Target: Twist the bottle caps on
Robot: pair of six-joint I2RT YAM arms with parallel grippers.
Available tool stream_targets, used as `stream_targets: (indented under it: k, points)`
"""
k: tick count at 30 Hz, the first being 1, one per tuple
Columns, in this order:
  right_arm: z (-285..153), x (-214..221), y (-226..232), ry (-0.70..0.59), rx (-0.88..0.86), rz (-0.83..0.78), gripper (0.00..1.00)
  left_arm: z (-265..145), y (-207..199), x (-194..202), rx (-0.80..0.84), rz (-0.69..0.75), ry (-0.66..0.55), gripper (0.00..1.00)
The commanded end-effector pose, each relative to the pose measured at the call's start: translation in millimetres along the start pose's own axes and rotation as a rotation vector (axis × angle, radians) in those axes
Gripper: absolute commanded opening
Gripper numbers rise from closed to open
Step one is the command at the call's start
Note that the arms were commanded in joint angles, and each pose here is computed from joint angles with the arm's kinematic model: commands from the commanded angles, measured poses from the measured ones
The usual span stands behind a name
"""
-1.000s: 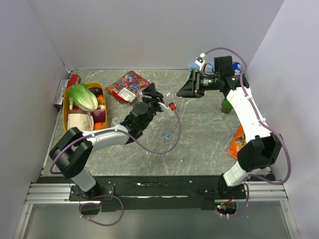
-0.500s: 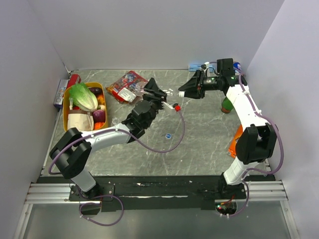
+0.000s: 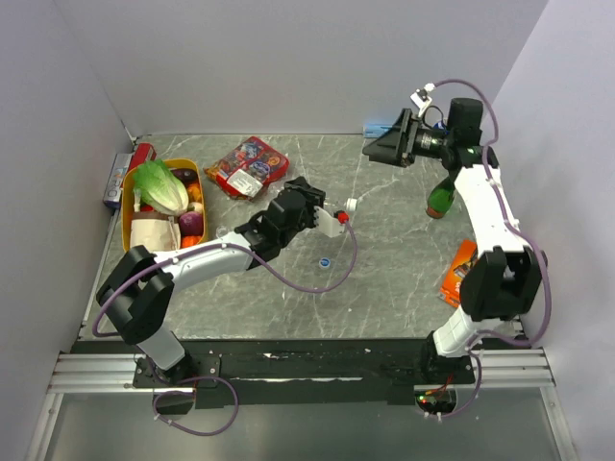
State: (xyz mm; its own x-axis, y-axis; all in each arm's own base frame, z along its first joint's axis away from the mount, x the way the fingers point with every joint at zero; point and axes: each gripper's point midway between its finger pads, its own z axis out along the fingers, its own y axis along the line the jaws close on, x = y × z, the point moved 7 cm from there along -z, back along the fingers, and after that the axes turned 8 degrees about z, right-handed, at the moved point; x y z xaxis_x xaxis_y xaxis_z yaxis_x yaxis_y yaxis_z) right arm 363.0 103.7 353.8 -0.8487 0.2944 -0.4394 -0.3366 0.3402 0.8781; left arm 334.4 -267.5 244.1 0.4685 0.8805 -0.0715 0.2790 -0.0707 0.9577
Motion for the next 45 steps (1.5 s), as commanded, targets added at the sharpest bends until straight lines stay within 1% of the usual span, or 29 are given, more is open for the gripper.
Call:
stream_targets:
  k: [1,2,3,4,5,6,8,9,10,13,16,17,19,23,27,31,34,41,45]
  points:
    - [-35.6,35.7,69.0,-0.023,-0.124,-0.89,0.72,-15.5,5.6,-10.9,0.206,-0.219,-0.182,0.01]
    - [-34.5,49.7,62.7,0.003,-0.109,-0.985,0.71,-20.8,16.7,-14.9,0.223,-0.268,-0.23,0.01]
    - [-29.2,58.1,61.6,0.026,-0.093,-1.231,0.71,-23.7,16.6,-12.7,0.258,-0.294,-0.256,0.01]
    - [-36.5,77.8,66.0,0.057,-0.086,-1.299,0.7,-29.9,12.3,-13.4,0.317,-0.31,-0.284,0.01]
    - [-35.1,87.9,55.2,0.082,-0.07,-1.34,0.69,-36.4,16.4,-20.3,0.34,-0.333,-0.368,0.01]
    - [-35.3,92.2,53.2,0.093,-0.062,-1.422,0.69,-40.0,15.3,-20.9,0.36,-0.34,-0.393,0.01]
    - [-36.2,108.8,51.1,0.149,-0.079,-1.456,0.68,-50.3,15.1,-25.7,0.394,-0.365,-0.47,0.01]
    - [-35.2,110.7,49.7,0.174,-0.088,-1.51,0.67,-52.4,15.5,-27.3,0.394,-0.374,-0.486,0.01]
    - [-34.0,116.2,47.8,0.205,-0.094,-1.5,0.66,-53.7,15.0,-27.9,0.401,-0.383,-0.494,0.01]
    - [-30.8,116.1,48.8,0.195,-0.094,-1.491,0.65,-58.3,17.9,-31.8,0.418,-0.416,-0.524,0.01]
    - [-26.9,115.8,48.1,0.204,-0.099,-1.483,0.6,-60.3,24.0,-35.2,0.404,-0.432,-0.548,0.01]
    - [-25.6,116.7,48.9,0.207,-0.106,-1.478,0.56,-60.4,25.3,-35.0,0.402,-0.442,-0.547,0.01]
    - [-23.7,117.2,47.4,0.216,-0.109,-1.474,0.54,-61.1,29.5,-36.3,0.396,-0.453,-0.554,0.01]
    - [-20.7,121.6,48.1,0.22,-0.124,-1.489,0.54,-62.7,33.0,-37.9,0.395,-0.481,-0.559,0.01]
    - [-18.2,128.4,51.4,0.218,-0.151,-1.511,0.55,-62.3,31.9,-38.1,0.401,-0.479,-0.56,0.01]
    - [-16.1,131.6,57.0,0.197,-0.17,-1.545,0.52,-61.7,32.6,-39.3,0.408,-0.49,-0.563,0.01]
    - [-14.9,131.6,60.2,0.175,-0.178,-1.537,0.5,-60.7,32.0,-39.8,0.415,-0.485,-0.565,0.01]
    - [-14.2,126.5,67.6,0.118,-0.163,-1.509,0.5,-58.6,28.5,-40.3,0.427,-0.487,-0.56,0.01]
    - [-14.3,125.7,67.8,0.111,-0.153,-1.495,0.5,-57.5,27.1,-39.7,0.431,-0.487,-0.557,0.01]
